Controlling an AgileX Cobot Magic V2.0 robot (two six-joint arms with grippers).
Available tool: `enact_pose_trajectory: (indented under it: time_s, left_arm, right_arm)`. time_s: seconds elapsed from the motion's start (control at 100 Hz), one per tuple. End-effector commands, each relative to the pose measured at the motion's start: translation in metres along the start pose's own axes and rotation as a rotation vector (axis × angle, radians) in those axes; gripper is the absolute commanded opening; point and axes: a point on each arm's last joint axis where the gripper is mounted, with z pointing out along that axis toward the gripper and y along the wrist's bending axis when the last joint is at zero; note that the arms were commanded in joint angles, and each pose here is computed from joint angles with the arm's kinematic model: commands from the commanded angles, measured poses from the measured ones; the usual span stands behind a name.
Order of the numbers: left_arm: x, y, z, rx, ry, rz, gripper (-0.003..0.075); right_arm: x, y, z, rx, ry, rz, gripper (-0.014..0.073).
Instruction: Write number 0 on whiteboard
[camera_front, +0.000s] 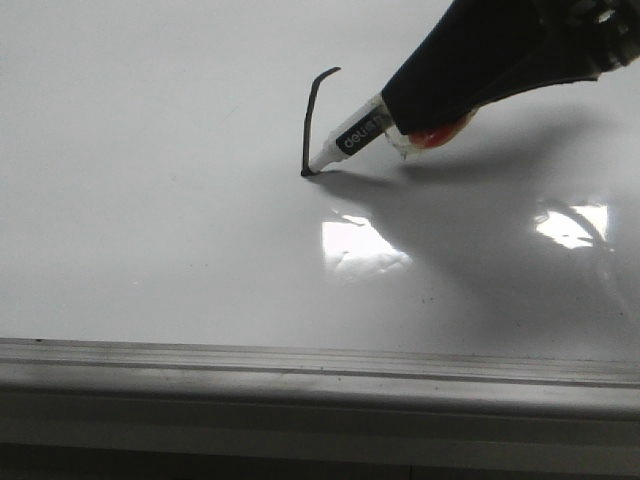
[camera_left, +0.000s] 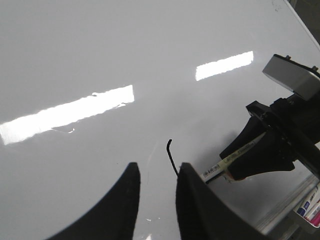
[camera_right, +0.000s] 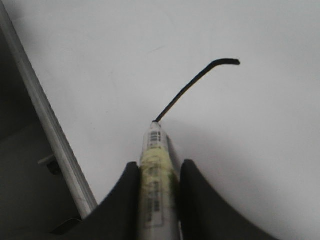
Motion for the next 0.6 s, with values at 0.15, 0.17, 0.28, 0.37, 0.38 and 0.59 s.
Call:
enact_pose_trajectory:
  time_s: [0.15,0.17,0.28,0.37,0.38,0.59]
  left_arm:
    - [-0.011,-0.005,-0.001,0.049,-0.055,-0.002,0.0155]
    - [-0.011,-0.005,-0.001,0.049,-0.055,-0.002,0.0155]
    - [-0.011,-0.005,-0.001,0.049,-0.055,-0.002,0.0155]
    - [-0.011,-0.005,-0.001,0.049,-0.055,-0.002,0.0155]
    - [-0.011,-0.005,-0.001,0.049,-0.055,-0.002,0.0155]
    - [-0.011,-0.005,-0.001,0.049,-0.055,-0.002,0.0155]
  right_arm:
    - [-0.003,-0.007,-0.013,0.079,0.023,-0.012,-0.0046]
    - [-0.002,-0.007,-0.013,0.084,0.030,-0.009,-0.0046]
    - [0.000,-0.008,-0.020,0.116,0.055,-0.004,-0.0047]
    - [0.001,-0.009,-0.026,0.150,0.064,0.001,-0.0047]
    - [0.002,-0.010,-0.026,0.155,0.068,-0.004,-0.0047]
    - [0.005,-0.015,-0.036,0.239,0.094,0.003,-0.0047]
